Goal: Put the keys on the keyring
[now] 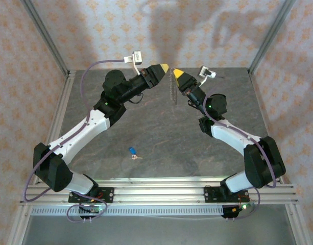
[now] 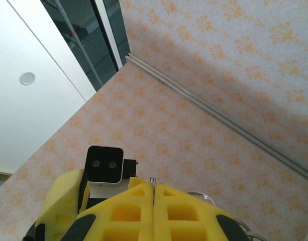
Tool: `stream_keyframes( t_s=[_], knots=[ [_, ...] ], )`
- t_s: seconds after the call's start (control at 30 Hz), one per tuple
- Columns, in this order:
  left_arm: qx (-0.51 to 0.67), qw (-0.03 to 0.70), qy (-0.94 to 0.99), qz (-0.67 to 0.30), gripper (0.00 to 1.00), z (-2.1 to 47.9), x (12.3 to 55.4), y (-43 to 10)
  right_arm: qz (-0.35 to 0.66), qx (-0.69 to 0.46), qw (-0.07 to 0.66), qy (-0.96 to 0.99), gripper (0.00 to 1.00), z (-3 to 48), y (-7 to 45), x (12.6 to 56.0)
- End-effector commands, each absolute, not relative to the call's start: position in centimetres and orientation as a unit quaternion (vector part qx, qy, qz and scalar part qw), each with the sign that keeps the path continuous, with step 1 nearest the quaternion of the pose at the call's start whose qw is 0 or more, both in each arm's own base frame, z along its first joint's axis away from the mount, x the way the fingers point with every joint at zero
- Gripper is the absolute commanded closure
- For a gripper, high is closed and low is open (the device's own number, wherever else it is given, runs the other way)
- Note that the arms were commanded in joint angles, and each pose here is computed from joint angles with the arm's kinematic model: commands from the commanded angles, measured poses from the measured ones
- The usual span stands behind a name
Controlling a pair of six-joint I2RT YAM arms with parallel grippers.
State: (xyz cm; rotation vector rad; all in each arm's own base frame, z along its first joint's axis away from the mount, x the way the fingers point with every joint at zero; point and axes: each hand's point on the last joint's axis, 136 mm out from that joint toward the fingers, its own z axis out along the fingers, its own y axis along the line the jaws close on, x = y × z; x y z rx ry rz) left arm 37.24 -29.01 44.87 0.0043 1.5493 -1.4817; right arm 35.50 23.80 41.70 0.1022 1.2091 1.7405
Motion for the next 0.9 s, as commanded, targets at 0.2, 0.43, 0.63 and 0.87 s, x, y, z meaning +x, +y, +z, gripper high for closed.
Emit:
stream_keyframes(
  t_s=[0.2, 0.43, 0.63, 0.87],
  knots=[
    [0.030, 0.479, 0.637, -0.604, 0.65, 44.7, 37.0, -30.6, 0.734, 0.012, 0.508, 0.451, 1.00, 44.9, 23.3, 33.7],
    [0.030, 0.478, 0.638, -0.604, 0.64, 44.5, 37.3, -31.1, 0.735, 0.010, 0.505, 0.452, 1.00, 44.9, 23.3, 33.5],
    [0.033, 0.479, 0.638, -0.602, 0.64, 44.5, 37.4, -31.4, 0.735, 0.010, 0.502, 0.455, 1.00, 44.6, 23.4, 33.5],
    [0.032, 0.482, 0.636, -0.602, 0.71, 44.6, 37.6, -31.5, 0.736, 0.011, 0.497, 0.460, 1.00, 44.2, 23.6, 33.7]
  ],
)
